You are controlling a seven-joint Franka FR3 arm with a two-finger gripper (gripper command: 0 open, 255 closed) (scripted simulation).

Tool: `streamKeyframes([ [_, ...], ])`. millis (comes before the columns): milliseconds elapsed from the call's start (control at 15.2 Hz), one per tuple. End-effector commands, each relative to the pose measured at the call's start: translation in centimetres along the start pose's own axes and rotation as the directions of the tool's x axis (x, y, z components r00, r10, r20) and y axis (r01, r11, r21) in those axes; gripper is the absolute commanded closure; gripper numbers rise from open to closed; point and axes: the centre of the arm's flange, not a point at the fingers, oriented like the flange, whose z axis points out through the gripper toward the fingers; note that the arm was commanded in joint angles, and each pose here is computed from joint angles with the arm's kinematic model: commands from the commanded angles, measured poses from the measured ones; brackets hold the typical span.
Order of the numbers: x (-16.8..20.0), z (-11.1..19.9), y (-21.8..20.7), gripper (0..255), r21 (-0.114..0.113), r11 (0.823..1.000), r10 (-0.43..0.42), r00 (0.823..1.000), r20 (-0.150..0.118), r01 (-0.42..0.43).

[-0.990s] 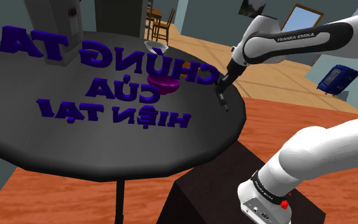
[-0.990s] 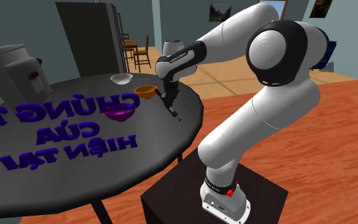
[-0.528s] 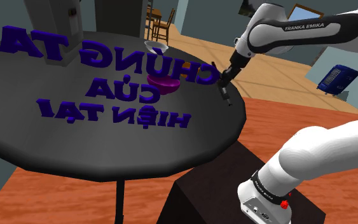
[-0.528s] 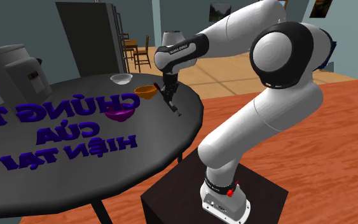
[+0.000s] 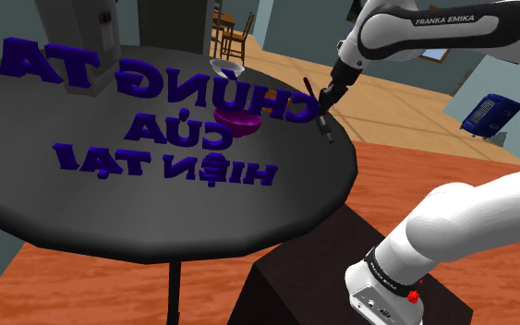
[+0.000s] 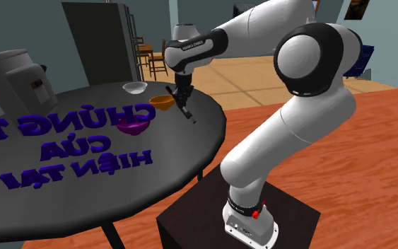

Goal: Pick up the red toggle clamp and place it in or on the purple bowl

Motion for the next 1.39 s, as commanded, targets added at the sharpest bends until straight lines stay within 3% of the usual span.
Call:
streamKeyframes([
  [0,2.1,0.4,-1.4,255,0.000,1.000,0.000,1.000,0.000,0.000],
  [1188,20.9,2.3,-15.7,255,0.000,1.000,0.000,1.000,0.000,0.000],
  [1320,21.1,2.9,-15.9,255,0.000,1.000,0.000,1.000,0.000,0.000],
])
